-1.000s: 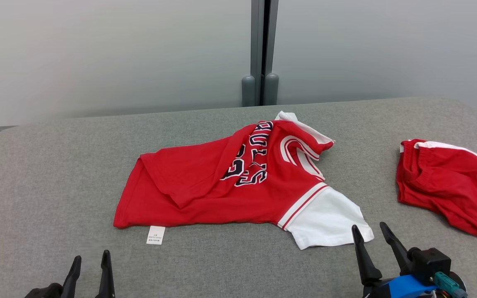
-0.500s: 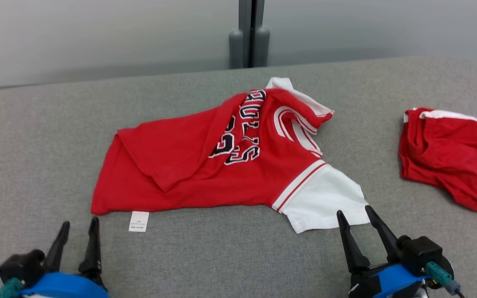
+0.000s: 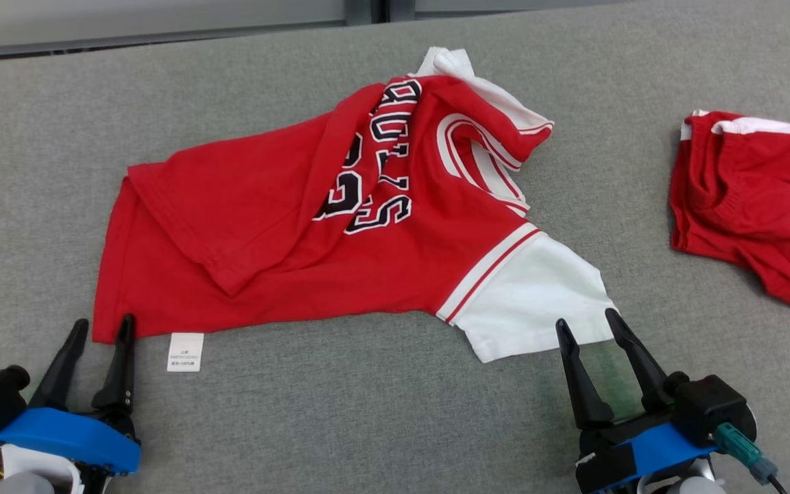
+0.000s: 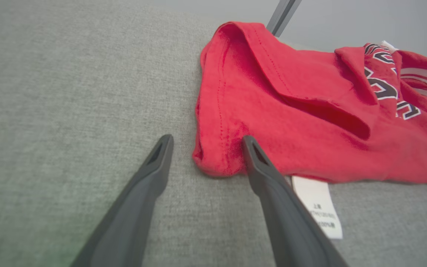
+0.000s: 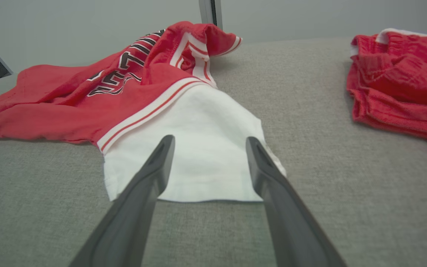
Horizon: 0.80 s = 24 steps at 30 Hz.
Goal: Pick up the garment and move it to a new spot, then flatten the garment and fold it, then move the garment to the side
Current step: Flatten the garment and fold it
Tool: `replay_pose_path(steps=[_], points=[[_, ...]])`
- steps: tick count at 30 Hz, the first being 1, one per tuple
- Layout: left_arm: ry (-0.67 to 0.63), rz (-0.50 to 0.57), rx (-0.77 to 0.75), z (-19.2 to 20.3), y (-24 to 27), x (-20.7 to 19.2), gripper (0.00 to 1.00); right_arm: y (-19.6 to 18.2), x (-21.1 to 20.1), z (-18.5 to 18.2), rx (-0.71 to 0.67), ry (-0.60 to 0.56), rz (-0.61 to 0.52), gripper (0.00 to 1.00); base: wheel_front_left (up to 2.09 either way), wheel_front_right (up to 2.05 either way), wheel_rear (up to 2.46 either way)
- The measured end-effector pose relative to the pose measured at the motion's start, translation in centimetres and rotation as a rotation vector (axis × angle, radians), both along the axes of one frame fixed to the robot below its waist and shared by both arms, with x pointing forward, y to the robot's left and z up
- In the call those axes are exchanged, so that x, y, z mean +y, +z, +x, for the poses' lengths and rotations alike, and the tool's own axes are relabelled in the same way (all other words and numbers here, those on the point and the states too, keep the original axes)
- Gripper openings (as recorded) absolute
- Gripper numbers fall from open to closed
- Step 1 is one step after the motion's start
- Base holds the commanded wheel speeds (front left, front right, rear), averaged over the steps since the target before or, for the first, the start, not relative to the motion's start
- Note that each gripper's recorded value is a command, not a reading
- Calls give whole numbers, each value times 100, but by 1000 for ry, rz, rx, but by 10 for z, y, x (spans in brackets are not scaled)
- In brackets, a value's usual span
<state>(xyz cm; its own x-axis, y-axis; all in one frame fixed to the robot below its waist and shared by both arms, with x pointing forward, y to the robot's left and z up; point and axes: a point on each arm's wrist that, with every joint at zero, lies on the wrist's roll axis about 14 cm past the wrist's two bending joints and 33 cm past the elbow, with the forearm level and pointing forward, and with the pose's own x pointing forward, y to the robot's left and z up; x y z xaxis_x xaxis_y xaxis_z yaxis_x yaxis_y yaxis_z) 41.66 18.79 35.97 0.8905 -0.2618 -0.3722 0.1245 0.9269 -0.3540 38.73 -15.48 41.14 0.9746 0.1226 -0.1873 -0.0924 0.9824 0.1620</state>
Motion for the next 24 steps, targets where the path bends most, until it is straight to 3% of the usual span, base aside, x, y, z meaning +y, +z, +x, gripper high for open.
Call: replay_pose_path(steps=[5,6,8,17,23,24], points=[[-43,-8,34,6,-12,-8,100,-4,-12,-1,10,-31,-17,100,0,0,0],[-59,-3,42,6,-15,-10,88,-4,-15,-1,13,-40,-20,100,0,0,0],[-76,-2,53,7,-19,-13,0,-8,-20,-4,26,-56,-25,100,0,0,0],[-99,-18,53,0,-16,-22,0,-39,-36,-16,133,-114,-11,100,0,0,0],[-84,-28,48,-4,-12,-18,0,-47,-29,2,142,-91,3,100,0,0,0],[-76,-29,49,-5,-12,-15,0,-53,-25,5,156,-78,4,0,0,0,0]])
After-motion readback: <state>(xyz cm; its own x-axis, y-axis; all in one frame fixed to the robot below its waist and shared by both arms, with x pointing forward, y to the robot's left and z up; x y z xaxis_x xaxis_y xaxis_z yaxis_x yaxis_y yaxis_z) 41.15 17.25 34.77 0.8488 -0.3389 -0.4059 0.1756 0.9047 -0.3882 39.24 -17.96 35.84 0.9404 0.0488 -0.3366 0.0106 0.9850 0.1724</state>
